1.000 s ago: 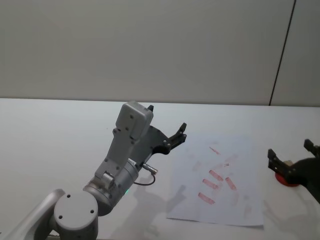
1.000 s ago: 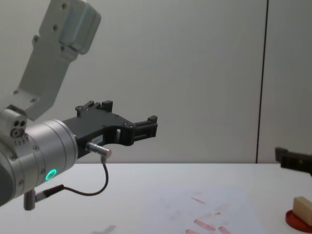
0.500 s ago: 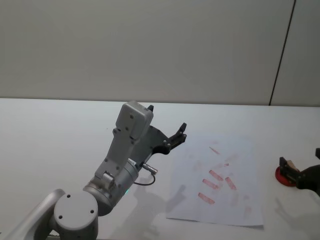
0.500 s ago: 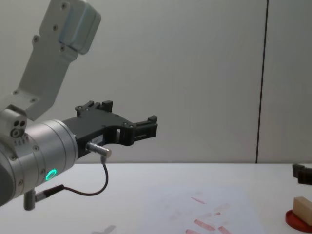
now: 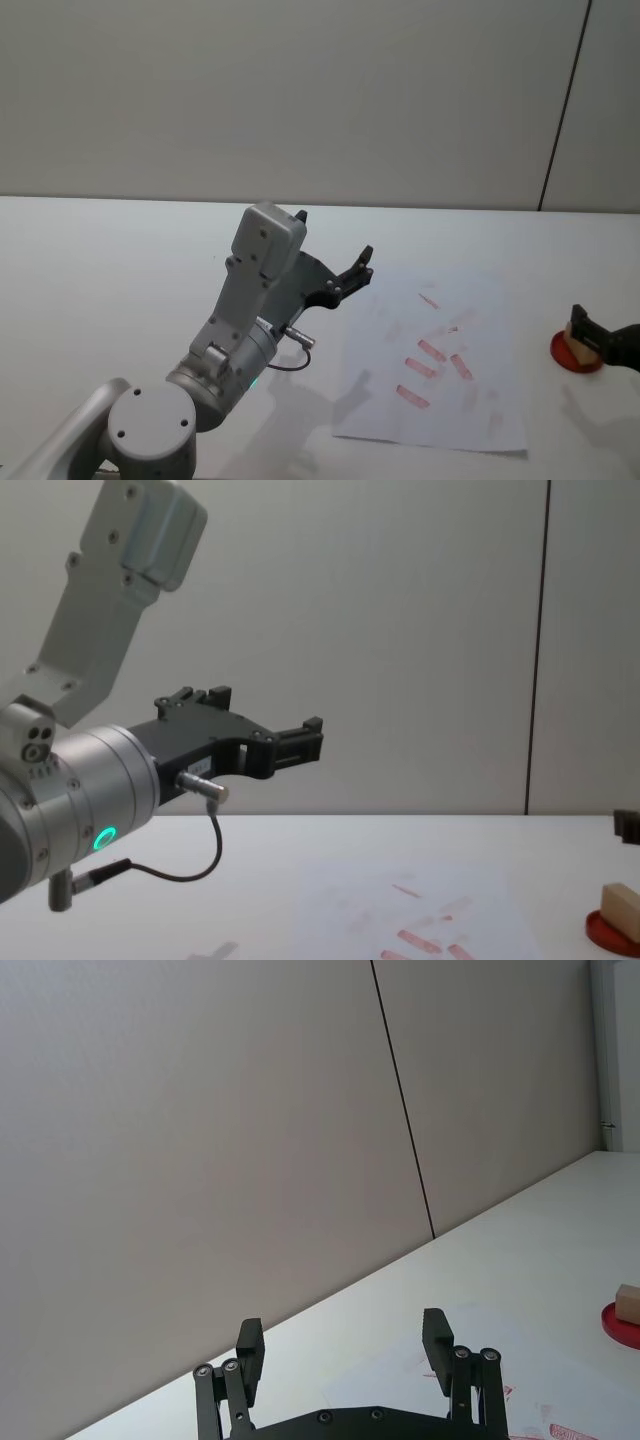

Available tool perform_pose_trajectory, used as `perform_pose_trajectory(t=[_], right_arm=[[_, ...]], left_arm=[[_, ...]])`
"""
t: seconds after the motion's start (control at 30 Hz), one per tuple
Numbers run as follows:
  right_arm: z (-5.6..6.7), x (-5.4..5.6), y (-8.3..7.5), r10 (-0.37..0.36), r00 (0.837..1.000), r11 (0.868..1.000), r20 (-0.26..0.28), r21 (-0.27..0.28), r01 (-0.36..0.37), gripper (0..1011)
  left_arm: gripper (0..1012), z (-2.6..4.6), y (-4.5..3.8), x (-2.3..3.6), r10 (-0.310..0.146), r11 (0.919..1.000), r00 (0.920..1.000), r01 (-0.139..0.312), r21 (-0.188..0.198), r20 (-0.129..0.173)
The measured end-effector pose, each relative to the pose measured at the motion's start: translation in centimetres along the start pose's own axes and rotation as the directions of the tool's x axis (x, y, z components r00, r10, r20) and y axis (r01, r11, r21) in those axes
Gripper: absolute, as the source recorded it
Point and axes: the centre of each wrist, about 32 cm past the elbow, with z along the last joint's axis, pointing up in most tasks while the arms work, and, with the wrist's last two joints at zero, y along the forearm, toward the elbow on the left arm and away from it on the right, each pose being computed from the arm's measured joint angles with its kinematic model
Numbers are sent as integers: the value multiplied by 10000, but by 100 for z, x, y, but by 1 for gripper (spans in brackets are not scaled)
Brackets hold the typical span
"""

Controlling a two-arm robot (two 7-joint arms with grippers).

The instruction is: Use the one hand to pick up the stamp and affix it onto the A4 paper.

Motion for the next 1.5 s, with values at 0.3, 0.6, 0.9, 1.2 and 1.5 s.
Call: perform_pose_trajectory(t=[0.3, 0.6, 0.9, 1.2, 1.5], right_arm=[[54, 26, 80, -261, 9995, 9976, -185, -647, 249, 1001], [97, 32, 162, -409, 9991, 9935, -97, -1072, 396, 1001], [102, 33, 248, -486, 9988, 9874, -52, -1513, 472, 1001], [83, 43, 357, -542, 9985, 9815, -57, -1844, 522, 1001], [70, 50, 457, -543, 9985, 9778, -50, -2031, 522, 1001]], left_arm=[[1002, 0, 0, 0, 0, 10000, 10000, 0, 0, 0], [1002, 0, 0, 0, 0, 10000, 10000, 0, 0, 0], [1002, 0, 0, 0, 0, 10000, 10000, 0, 0, 0], [1002, 0, 0, 0, 1, 10000, 10000, -1, 0, 0], [1002, 0, 0, 0, 0, 10000, 10000, 0, 0, 0]])
